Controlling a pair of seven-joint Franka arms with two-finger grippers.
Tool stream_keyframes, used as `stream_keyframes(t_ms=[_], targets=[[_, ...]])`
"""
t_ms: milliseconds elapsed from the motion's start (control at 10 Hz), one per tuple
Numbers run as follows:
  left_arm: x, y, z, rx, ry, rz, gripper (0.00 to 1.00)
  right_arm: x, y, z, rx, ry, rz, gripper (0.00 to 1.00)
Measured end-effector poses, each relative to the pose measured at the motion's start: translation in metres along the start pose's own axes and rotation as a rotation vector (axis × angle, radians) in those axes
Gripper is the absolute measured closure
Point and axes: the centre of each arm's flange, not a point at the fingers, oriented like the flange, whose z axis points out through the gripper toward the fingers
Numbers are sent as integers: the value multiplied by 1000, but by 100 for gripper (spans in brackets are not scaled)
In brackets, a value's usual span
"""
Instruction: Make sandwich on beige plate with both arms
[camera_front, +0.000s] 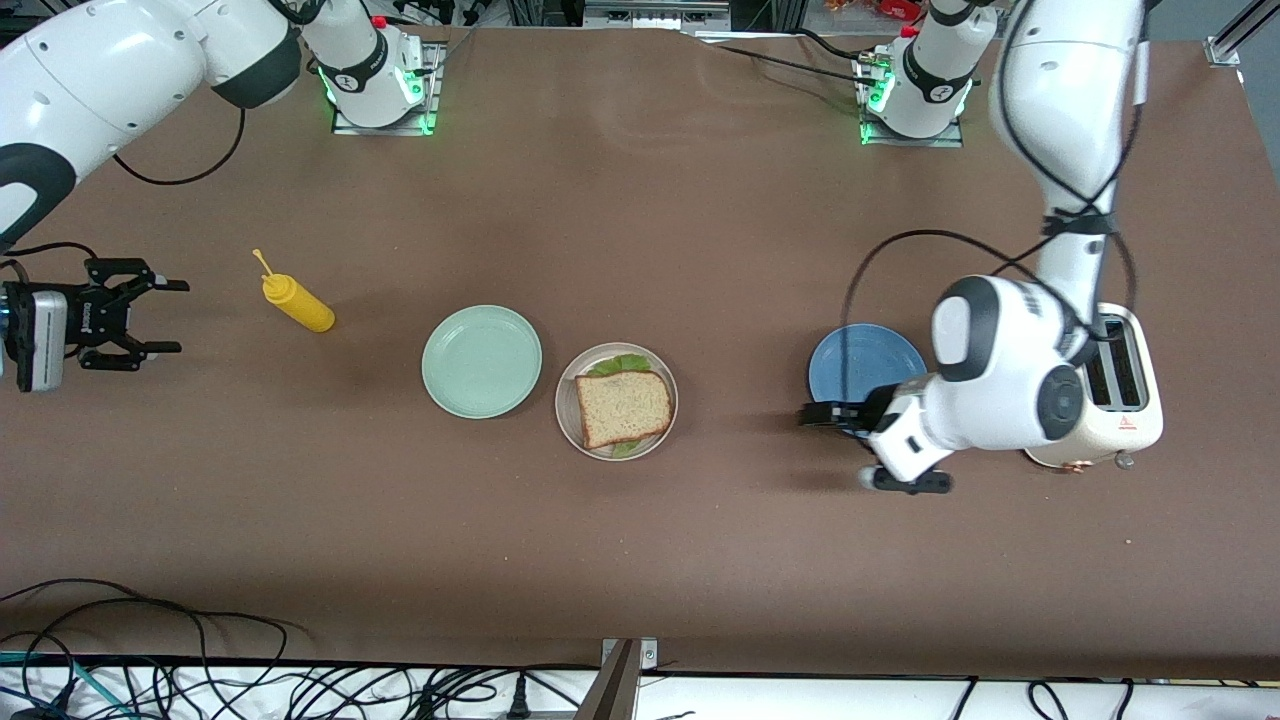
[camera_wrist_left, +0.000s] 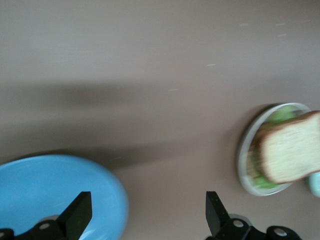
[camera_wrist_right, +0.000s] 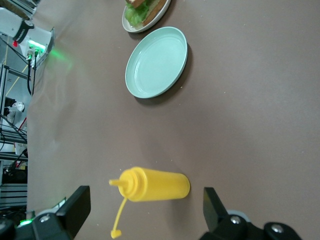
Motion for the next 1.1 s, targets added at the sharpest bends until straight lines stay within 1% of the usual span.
stream_keyframes(t_ms=[100, 200, 300, 400, 600, 800, 900, 1000, 1100], targets=[[-3, -29, -15, 91, -27, 2, 0, 18, -4, -6, -12, -20, 43, 0], [-7, -54, -30, 167, -48, -3, 0, 36, -9, -12, -28, -20, 86, 0], [-13, -78, -51, 223, -59, -17, 0, 57, -13, -17, -44, -11, 141, 0], [-21, -98, -76, 260, -66, -36, 0, 76, -19, -22, -60, -14, 207, 0], [-41, -112, -118, 284, -88, -62, 0, 116, -37, -30, -100, -41, 359, 0], [-57, -113, -153, 286, -135, -88, 0, 144, -58, -38, -145, -66, 552, 0], [-63, -112, -167, 285, -159, -97, 0, 155, -66, -39, -178, -91, 631, 0], [-69, -108, -179, 284, -168, -101, 0, 168, -74, -34, -222, -129, 687, 0], [-79, -102, -198, 284, -153, -103, 0, 185, -84, -27, -280, -177, 719, 0]])
